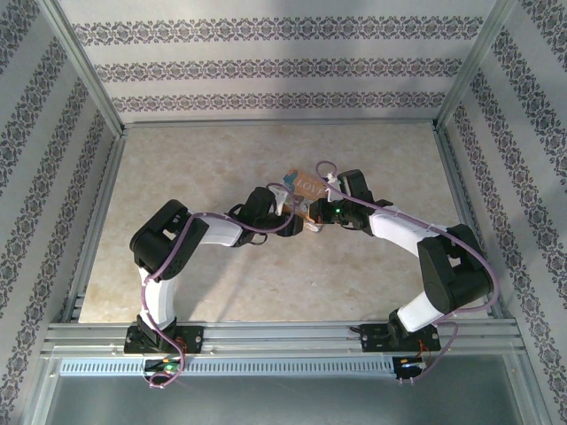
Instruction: Unlock the padlock with the key
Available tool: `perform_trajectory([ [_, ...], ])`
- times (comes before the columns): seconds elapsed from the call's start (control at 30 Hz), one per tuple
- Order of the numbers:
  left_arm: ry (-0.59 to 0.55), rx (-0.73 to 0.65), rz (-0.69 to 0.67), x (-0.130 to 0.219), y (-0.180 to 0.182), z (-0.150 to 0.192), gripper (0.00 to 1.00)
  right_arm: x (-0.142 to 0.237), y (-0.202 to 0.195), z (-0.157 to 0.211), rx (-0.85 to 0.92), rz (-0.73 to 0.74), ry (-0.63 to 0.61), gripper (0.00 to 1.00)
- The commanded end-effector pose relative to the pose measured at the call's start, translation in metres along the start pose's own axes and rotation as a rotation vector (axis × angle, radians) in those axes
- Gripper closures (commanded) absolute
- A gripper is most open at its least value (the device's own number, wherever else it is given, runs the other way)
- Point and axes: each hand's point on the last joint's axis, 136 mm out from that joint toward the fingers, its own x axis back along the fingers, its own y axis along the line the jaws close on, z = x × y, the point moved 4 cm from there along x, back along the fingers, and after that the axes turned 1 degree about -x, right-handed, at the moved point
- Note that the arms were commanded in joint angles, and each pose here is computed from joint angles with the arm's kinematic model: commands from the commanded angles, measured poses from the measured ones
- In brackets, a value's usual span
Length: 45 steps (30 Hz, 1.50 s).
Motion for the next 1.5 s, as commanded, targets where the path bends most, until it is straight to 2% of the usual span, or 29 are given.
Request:
perform_trajectory([
  [0.0,0.028,-0.020,0.032,-0.008,-0.011,0.003,0.51,-0.010,-0.007,0.018,-0.036,0.042,0.072,1.00],
  [0.37,-0.007,0.062,0.013,-0.013,-0.007,-0.001,0.56,-0.008,-0.002,0.018,-0.038,0.038,0.065,1.00],
  [0.67,-0.038,0.120,0.000,-0.014,-0.005,-0.006,0.65,-0.008,-0.002,0.020,-0.041,0.036,0.063,1.00],
  [1.3,-0.135,0.264,0.050,-0.014,-0.007,-0.016,0.65,-0.007,-0.001,0.021,-0.042,0.034,0.059,1.00],
  [1.47,-0.138,0.273,0.060,-0.015,-0.008,-0.017,0.68,-0.008,-0.001,0.021,-0.043,0.033,0.059,1.00],
])
